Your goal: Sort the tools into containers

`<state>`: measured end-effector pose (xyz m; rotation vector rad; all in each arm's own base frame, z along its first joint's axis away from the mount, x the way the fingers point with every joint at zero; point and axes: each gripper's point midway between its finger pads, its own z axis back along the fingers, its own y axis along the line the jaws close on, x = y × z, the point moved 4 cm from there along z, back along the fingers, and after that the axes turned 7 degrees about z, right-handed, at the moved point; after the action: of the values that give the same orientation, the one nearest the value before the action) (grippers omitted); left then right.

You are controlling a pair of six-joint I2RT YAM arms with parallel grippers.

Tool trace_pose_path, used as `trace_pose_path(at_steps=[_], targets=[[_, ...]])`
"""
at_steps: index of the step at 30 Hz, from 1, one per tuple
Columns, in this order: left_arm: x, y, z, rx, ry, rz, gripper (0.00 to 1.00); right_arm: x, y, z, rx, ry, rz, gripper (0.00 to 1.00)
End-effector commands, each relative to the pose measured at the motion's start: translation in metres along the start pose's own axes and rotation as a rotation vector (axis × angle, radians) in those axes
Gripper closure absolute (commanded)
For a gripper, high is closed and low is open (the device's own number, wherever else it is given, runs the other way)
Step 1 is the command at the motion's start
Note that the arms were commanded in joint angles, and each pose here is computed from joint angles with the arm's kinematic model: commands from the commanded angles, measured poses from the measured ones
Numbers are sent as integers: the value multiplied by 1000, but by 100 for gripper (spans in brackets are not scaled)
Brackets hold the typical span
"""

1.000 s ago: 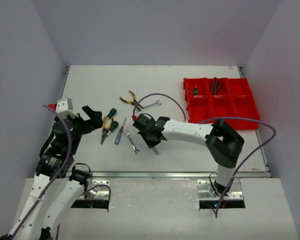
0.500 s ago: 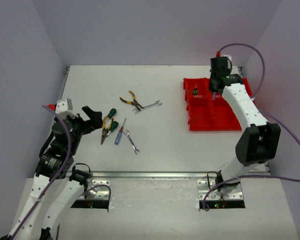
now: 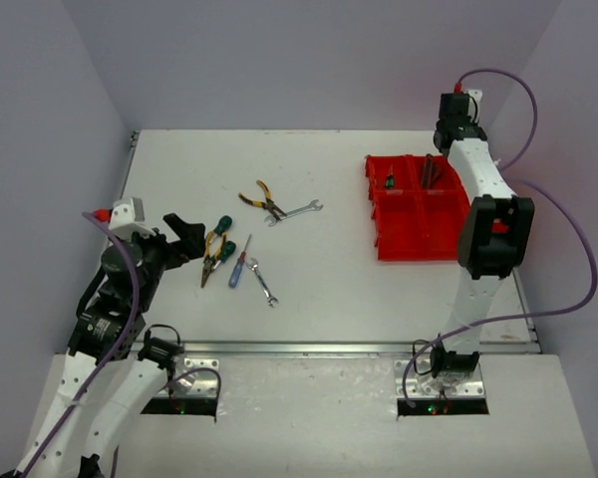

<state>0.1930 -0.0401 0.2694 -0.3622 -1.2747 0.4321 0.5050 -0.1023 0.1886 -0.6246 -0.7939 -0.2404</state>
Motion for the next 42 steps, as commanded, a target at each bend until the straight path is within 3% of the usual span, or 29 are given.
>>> trace_pose_path(at_steps=[1,11,20,22,25,35,39,42], targets=[[11,-14,3,-64,-33,-4,0,25,-25,-24,-119,-87,-27,100],[8,-16,2,-69,-17,-10,0,16,-33,-27,-187,-162,42,100],[9,-17,4,-79,-21,-10,0,9,-31,-25,-161,-203,11,97],[9,-17,5,-80,-24,-9,0,8,-30,-25,-156,-203,12,79],[9,-17,5,-80,-24,-9,0,8,-29,-25,-149,-198,7,39],[8,-16,2,-72,-24,-10,0,20,-20,5,-43,-140,-133,23],[-1,-16,-14,-32,36,-30,0,41,18,79,121,-227,-203,1],[-16,-15,-29,-3,122,-59,0,46,56,140,286,-266,-149,1]])
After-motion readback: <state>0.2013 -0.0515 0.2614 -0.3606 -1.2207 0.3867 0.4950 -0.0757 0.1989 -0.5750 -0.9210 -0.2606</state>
